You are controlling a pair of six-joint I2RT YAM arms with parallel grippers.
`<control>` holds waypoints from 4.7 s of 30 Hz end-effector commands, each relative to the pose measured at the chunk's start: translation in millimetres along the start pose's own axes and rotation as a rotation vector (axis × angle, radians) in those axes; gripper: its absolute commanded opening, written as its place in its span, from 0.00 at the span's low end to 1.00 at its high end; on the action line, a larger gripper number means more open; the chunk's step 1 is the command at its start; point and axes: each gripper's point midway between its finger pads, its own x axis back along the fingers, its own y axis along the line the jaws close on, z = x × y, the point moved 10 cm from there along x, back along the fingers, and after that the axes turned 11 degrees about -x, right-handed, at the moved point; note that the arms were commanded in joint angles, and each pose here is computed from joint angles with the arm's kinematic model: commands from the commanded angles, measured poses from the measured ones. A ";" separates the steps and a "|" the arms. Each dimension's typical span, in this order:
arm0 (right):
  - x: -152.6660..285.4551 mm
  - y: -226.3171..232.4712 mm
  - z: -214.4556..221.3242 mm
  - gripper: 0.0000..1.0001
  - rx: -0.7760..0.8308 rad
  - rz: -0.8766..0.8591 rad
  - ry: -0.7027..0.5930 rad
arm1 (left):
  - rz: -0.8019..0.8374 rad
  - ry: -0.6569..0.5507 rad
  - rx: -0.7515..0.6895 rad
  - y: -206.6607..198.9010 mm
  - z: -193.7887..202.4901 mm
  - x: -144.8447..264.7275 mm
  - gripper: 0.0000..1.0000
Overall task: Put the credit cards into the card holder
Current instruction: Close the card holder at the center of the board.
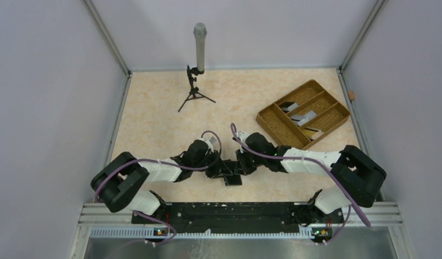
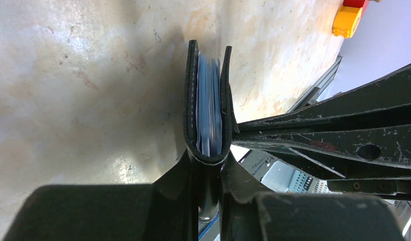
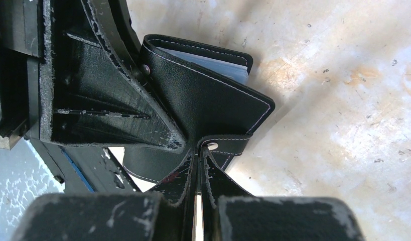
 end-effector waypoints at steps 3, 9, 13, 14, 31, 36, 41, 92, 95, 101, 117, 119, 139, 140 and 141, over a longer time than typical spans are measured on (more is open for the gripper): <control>4.7 9.5 1.7 0.00 0.033 -0.099 0.011 | -0.141 0.052 -0.006 21.6 13.4 -5.0 0.00; 5.9 11.1 1.0 0.00 0.040 -0.116 0.007 | -0.141 0.055 -0.007 21.2 13.9 -5.4 0.00; 6.1 11.2 1.0 0.00 0.043 -0.120 0.007 | -0.142 0.055 -0.005 21.4 13.9 -5.4 0.00; 6.4 11.4 1.3 0.00 0.044 -0.122 0.005 | -0.142 0.056 -0.006 21.2 14.1 -5.5 0.00; -2.2 -4.0 6.2 0.00 0.001 -0.078 0.011 | -0.139 0.065 -0.014 21.1 15.2 -5.7 0.00; -3.4 -12.7 7.3 0.00 -0.019 -0.070 0.001 | -0.138 0.069 -0.014 20.9 15.6 -6.1 0.00; -6.0 -17.2 5.7 0.00 -0.019 -0.079 -0.003 | -0.138 0.072 -0.015 20.6 15.4 -6.3 0.00; 44.2 -10.4 -20.7 0.40 -0.090 0.030 -0.143 | -0.150 0.088 -0.011 20.5 15.4 -8.4 0.00; 36.6 -11.0 -21.1 0.40 -0.095 0.009 -0.135 | -0.155 0.089 -0.011 21.2 15.9 -8.2 0.00; 26.0 -13.1 -22.0 0.36 -0.111 -0.001 -0.117 | -0.155 0.090 -0.010 21.4 15.8 -8.7 0.00; 20.1 -14.9 -18.2 0.00 -0.117 -0.019 -0.083 | -0.155 0.093 -0.010 22.0 16.4 -9.2 0.00; 19.9 -15.4 -16.9 0.00 -0.118 -0.020 -0.077 | -0.155 0.092 -0.008 21.8 16.2 -9.1 0.00; 9.8 -14.7 -7.7 0.00 -0.111 -0.139 -0.023 | -0.157 0.093 -0.008 22.4 16.3 -10.0 0.00; 9.2 -14.9 -7.3 0.00 -0.110 -0.140 -0.019 | -0.158 0.093 -0.007 22.5 16.4 -10.1 0.00; 8.8 -15.0 -7.0 0.00 -0.111 -0.143 -0.015 | -0.157 0.094 -0.007 22.5 16.5 -10.1 0.00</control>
